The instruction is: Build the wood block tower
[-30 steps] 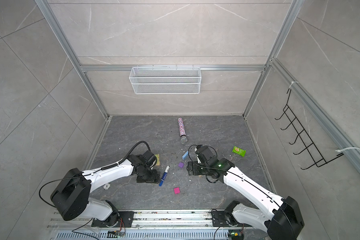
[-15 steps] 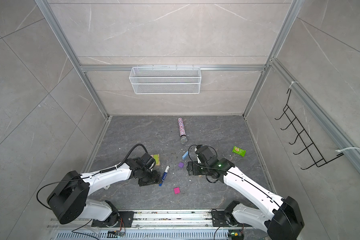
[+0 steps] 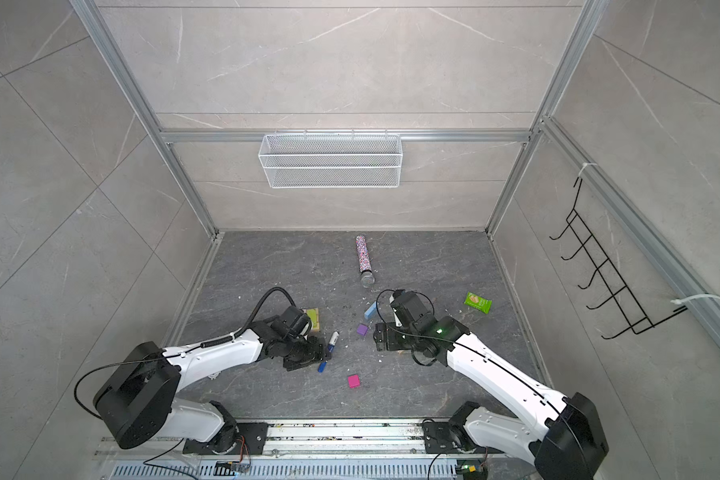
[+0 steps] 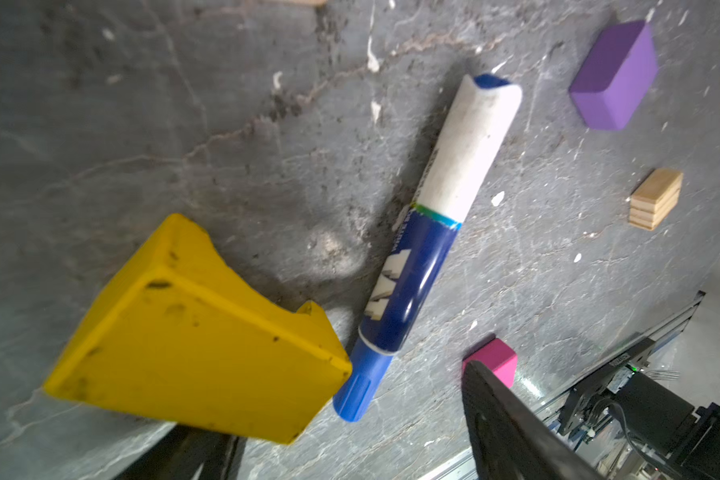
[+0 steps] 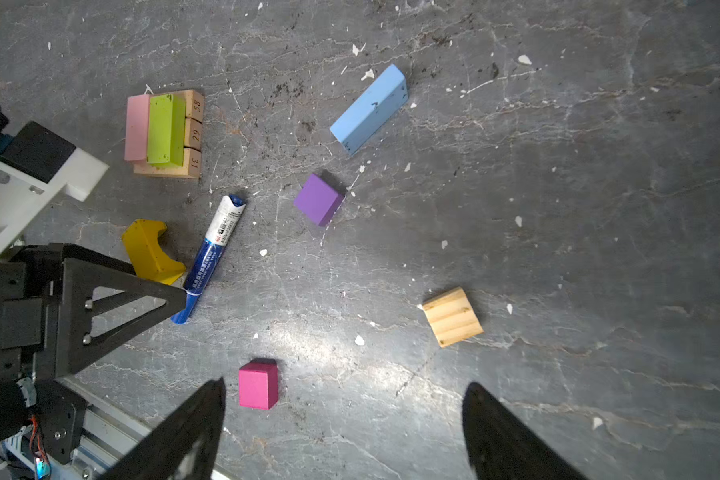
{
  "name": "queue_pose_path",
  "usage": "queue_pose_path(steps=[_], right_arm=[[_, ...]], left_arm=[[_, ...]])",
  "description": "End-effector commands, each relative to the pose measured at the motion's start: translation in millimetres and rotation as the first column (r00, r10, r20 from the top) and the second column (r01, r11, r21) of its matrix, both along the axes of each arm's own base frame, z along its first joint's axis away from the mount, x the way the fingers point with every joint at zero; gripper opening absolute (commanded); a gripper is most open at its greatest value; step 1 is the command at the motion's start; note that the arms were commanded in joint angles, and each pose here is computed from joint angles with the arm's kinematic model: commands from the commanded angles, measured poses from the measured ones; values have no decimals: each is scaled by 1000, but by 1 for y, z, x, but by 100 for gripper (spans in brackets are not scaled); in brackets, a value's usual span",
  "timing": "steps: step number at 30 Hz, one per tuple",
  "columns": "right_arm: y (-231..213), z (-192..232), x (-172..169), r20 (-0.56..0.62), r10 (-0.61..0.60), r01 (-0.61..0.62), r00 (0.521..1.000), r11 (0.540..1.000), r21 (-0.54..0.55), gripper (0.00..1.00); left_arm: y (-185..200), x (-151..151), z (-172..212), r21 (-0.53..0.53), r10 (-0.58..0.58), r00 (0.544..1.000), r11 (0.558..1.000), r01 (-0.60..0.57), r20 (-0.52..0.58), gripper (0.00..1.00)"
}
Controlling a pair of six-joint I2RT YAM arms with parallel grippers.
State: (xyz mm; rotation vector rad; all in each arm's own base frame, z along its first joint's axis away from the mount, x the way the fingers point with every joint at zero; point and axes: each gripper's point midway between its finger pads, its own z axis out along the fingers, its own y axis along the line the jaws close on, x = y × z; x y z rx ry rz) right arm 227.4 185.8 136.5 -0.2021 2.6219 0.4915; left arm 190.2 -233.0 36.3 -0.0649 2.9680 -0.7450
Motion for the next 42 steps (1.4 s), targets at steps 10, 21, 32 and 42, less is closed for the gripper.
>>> queue_pose_path(steps=[10,21,32,42], right_arm=[[-2,3,0,7,6,-6,1000,1000,-10,87],[0,5,2,12,6,-6,1000,1000,-2,87],[-1,7,0,12,11,-11,1000,1000,-1,87],[-1,6,0,8,8,-8,1000,1000,-4,87]], left_arm=[[-10,8,22,-57,60,997,997,-57,52,80],[15,-1,70,134,-144,983,983,129,114,84],[42,23,49,417,-353,924,869,267,145,86],[37,34,35,434,-412,890,850,298,195,85]])
